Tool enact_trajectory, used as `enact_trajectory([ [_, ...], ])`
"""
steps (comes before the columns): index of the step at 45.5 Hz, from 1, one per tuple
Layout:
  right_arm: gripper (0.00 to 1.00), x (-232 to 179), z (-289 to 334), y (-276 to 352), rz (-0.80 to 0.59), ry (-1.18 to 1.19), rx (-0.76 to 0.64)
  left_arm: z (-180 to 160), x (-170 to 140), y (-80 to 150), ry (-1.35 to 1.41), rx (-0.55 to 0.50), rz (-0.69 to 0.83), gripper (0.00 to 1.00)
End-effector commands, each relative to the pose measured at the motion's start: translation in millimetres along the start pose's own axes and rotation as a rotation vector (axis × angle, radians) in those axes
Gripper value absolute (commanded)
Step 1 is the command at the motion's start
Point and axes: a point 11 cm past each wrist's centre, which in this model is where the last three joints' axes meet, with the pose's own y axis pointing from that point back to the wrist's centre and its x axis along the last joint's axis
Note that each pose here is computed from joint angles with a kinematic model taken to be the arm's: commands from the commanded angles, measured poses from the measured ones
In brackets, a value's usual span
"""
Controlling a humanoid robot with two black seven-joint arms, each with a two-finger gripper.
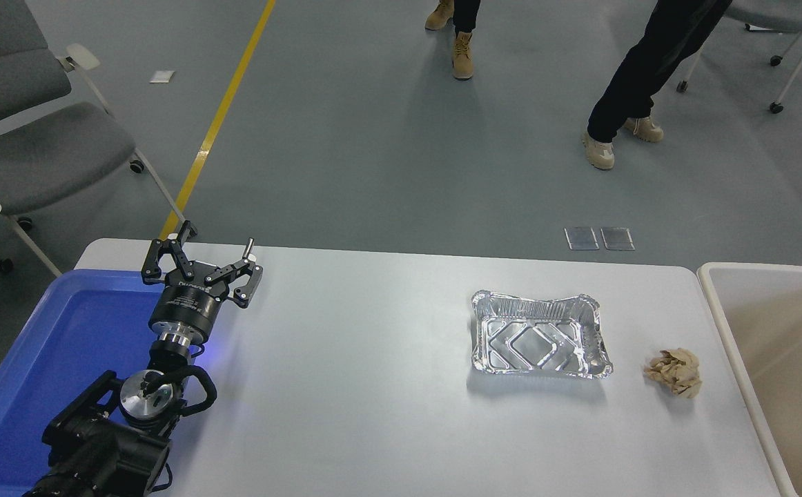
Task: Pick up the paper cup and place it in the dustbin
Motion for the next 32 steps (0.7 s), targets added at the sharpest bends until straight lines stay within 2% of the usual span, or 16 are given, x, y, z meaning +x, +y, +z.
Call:
enact_trajectory([
  [1, 1.0, -2.6, 5.6, 0.3, 0.0, -0.01, -0.008, 0.0, 0.0, 0.0, 0.0, 0.0, 0.0, 0.99],
  [17, 1.0, 6.9, -4.5, -0.7, -0.016, -0.009, 0.007, 0.0, 0.0, 0.0, 0.0, 0.0, 0.0, 0.99],
  [32, 1.0, 8.5, -104.9, 15.1, -0.173, -0.023, 0.172, 0.0, 0.2, 0.0, 0.0, 0.0, 0.001, 0.99],
])
